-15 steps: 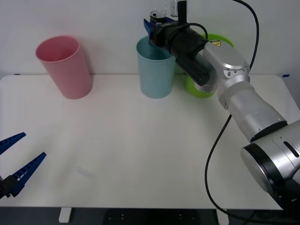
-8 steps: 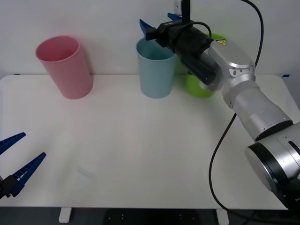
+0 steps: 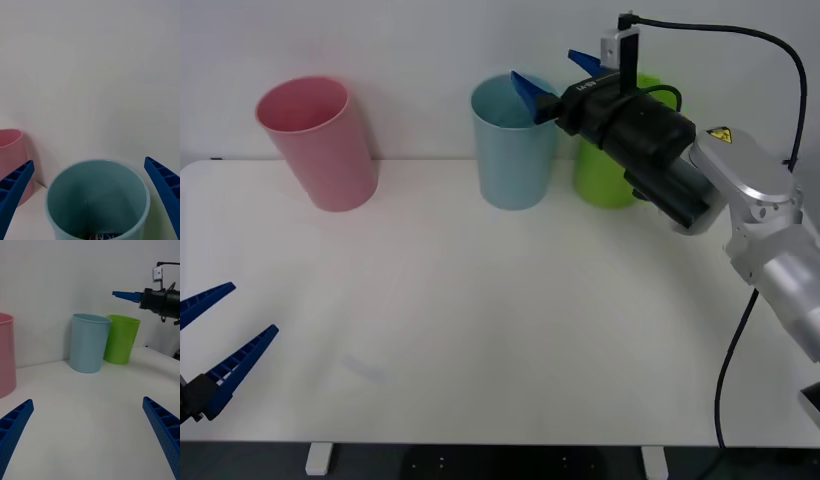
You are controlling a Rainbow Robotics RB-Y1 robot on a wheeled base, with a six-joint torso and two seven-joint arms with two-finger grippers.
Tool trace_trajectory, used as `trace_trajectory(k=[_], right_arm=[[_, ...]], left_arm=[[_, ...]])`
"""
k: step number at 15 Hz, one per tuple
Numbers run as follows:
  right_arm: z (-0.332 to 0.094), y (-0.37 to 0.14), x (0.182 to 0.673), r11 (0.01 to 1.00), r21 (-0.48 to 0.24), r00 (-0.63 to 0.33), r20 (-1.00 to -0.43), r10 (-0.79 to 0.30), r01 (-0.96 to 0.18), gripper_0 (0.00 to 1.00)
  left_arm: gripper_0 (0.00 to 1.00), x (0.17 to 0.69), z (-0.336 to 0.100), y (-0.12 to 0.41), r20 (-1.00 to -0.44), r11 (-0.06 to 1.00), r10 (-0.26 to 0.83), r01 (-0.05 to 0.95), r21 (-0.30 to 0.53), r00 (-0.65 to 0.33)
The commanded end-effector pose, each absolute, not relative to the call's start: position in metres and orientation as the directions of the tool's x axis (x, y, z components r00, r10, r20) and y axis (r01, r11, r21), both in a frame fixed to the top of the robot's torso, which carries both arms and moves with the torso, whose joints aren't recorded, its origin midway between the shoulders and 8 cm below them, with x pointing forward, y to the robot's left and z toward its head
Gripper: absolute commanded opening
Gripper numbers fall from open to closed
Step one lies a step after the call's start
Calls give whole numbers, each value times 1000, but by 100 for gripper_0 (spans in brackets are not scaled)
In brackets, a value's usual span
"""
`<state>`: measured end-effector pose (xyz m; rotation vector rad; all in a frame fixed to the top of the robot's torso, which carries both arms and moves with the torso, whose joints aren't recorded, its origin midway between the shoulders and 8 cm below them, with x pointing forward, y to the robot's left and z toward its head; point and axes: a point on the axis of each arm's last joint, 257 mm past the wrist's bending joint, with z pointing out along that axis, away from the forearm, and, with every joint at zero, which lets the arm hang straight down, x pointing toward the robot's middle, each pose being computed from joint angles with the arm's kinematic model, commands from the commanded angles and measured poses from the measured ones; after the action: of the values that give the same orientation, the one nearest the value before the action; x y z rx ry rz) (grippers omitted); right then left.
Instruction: Grasp the object on the table and drop it into the matching bin: aluminum can to the light blue bin, PET bottle to the pink bin.
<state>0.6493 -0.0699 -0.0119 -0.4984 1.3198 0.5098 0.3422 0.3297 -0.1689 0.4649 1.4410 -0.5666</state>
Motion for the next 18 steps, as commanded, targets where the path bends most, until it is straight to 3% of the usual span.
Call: trace_trajectory(k=[1,9,11,14,18], right_arm=[[-29,-96,621,782,-80,177,-983,39,-619,100],[-85,-172,543,738,-161,170,-983,-64,-656,100],[-98,-192,515,724,-195,179,-979,-101,-661,100],[-120,-224,480,705,-304,225,-952,-206,-641,100],[-143,-256,436,683,-336,214,-942,-260,-649,100]], left_arm=[[100,342,-169,330,-996,785,-82,618,-39,41],[100,342,-169,330,-996,785,-82,618,-39,41],[100,342,-169,330,-996,785,-82,618,-39,41],[100,342,-169,330,-996,785,-82,618,-39,41],[100,342,-169,330,-996,785,-82,618,-39,41]])
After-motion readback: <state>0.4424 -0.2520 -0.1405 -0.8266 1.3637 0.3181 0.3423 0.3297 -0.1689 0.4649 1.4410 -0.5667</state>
